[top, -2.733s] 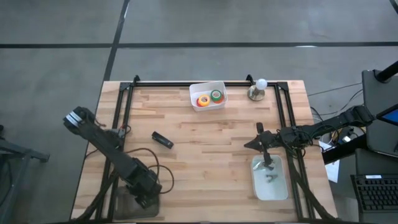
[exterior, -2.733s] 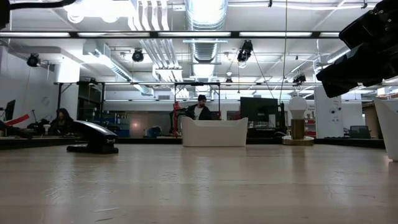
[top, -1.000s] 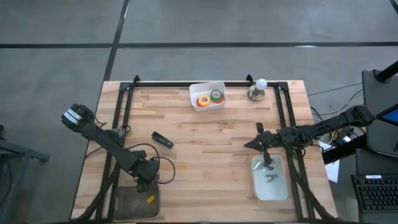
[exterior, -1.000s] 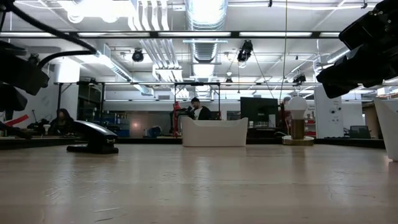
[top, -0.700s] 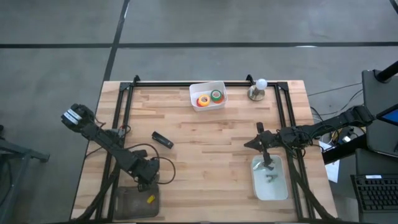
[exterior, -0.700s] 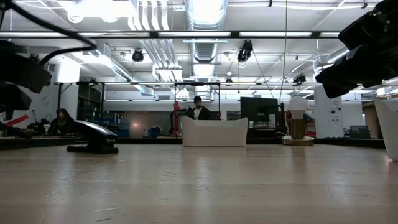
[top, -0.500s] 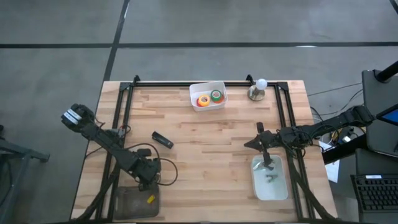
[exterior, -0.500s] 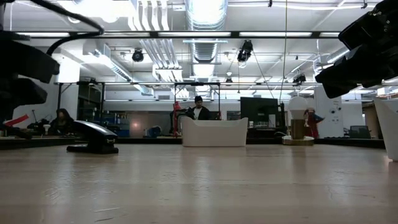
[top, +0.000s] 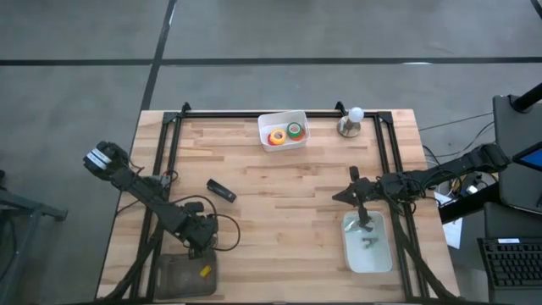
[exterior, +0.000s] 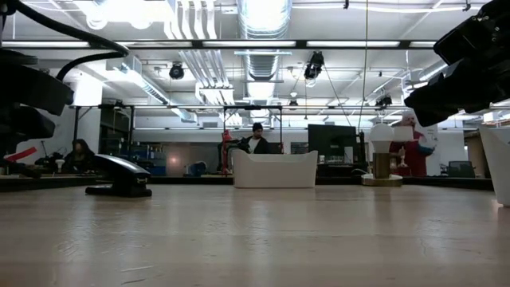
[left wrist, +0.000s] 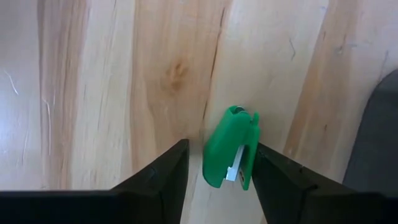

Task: Pick and place Stapler, Stapler remover, tape
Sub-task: Put the green small stapler into the transparent bin

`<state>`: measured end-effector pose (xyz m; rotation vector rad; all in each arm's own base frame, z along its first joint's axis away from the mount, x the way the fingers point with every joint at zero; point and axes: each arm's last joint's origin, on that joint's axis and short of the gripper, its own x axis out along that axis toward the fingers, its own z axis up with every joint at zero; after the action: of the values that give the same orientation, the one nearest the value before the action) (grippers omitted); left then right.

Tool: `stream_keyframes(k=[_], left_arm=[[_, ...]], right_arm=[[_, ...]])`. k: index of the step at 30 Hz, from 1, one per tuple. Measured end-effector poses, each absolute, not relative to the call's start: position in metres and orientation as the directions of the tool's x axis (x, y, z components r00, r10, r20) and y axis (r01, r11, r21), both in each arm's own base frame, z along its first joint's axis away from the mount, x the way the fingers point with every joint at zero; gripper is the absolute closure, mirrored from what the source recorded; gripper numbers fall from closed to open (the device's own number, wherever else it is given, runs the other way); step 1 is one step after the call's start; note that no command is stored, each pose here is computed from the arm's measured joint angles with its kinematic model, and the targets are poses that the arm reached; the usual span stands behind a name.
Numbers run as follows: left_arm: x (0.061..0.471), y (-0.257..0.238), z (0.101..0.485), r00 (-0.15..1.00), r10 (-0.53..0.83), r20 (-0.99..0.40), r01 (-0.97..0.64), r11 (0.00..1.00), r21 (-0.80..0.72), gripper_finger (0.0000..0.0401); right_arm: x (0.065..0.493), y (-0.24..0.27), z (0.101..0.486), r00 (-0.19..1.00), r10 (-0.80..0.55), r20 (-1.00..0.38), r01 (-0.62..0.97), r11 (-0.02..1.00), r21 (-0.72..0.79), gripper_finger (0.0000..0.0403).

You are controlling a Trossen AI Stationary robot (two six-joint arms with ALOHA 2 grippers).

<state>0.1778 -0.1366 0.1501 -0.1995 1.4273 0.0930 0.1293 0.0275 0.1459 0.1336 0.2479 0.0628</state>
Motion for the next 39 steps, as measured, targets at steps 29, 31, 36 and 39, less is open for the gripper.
stream_keyframes(k=[29, 31, 36, 39], left_arm=[[0.185, -0.143, 0.197, 0.133, -0.087, -0.987, -0.324, 0.938, -0.127, 0.0327], [0.187, -0.145, 0.211, 0.137, -0.109, -0.985, -0.358, 0.921, -0.152, 0.0327], [0.195, -0.158, 0.246, 0.212, -0.224, -0.951, -0.362, 0.886, -0.289, 0.0327], [0.198, -0.166, 0.267, 0.246, -0.295, -0.923, -0.363, 0.855, -0.37, 0.0326]], right_arm=[[0.129, 0.027, 0.146, 0.968, 0.078, -0.24, -0.046, 0.989, 0.139, 0.0394], [0.129, 0.027, 0.146, 0.968, 0.078, -0.24, -0.045, 0.989, 0.139, 0.0394], [0.129, 0.027, 0.146, 0.968, 0.079, -0.24, -0.046, 0.989, 0.139, 0.0394], [0.129, 0.027, 0.146, 0.967, 0.078, -0.242, -0.045, 0.989, 0.139, 0.0394]])
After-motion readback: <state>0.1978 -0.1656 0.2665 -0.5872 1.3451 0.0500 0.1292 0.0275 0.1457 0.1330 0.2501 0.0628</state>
